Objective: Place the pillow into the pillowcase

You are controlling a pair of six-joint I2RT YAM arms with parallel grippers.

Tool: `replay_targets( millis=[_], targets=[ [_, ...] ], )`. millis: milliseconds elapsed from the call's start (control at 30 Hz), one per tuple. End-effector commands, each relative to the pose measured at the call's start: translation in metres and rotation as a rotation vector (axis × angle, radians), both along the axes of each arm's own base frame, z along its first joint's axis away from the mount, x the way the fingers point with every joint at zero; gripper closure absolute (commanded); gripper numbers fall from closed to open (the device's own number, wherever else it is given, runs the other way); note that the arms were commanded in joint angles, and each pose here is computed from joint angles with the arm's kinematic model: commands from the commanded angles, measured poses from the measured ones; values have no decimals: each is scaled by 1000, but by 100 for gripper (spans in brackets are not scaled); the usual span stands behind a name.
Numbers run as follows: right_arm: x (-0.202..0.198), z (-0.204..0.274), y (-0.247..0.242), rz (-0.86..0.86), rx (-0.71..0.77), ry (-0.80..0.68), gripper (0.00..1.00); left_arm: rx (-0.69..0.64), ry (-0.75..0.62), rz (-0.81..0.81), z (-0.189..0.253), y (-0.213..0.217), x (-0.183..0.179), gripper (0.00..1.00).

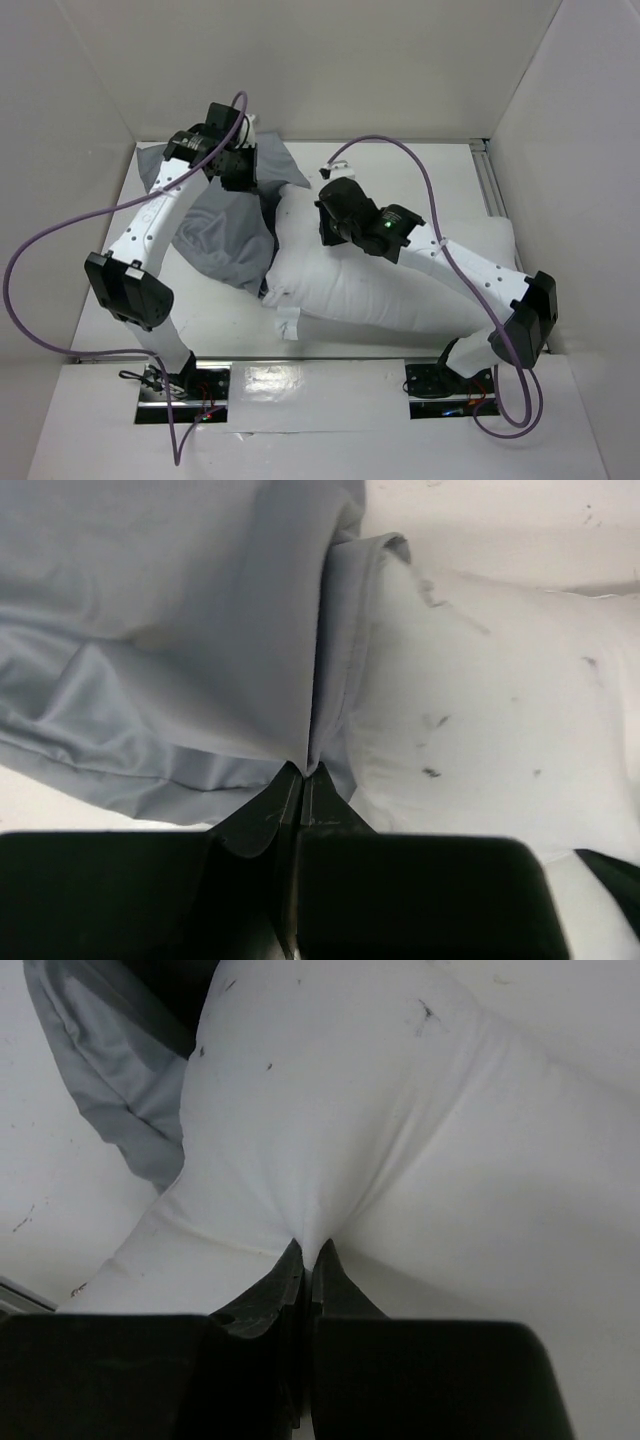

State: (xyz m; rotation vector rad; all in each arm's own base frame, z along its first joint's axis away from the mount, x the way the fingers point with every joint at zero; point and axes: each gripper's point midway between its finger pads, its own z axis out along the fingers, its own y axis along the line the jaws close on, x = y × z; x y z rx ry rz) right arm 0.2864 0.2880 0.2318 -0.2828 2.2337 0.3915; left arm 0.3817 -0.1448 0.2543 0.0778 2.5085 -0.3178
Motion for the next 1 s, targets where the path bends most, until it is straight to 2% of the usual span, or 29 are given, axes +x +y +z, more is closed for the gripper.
replay_targets(
  millis=[0, 167, 333, 433, 567, 733, 933, 967],
  targets=[
    [4, 22, 15, 35, 96, -50, 100, 5, -38, -41, 10, -14, 7, 100],
    [-16, 10, 12, 96, 94, -12, 100, 4, -29, -19, 6, -16, 15, 100],
    [-32, -4, 20, 179, 67, 27, 100, -9, -22, -70, 4, -33, 14, 100],
    [-19, -2, 32, 192, 51, -2, 100, 6, -19, -105, 3, -37, 6, 100],
    [18, 8, 48, 179, 32, -63, 100, 27, -8, -104, -1, -33, -8, 100],
    [73, -6, 21, 52, 20, -56, 100, 36, 1, -112, 2, -26, -23, 100],
    [78, -17, -7, -35, 45, -26, 100, 83, 37, -78, -14, -19, -19, 100],
    [73, -21, -7, -19, 49, -12, 95, 77, 22, -78, -14, -23, -11, 100]
  ],
)
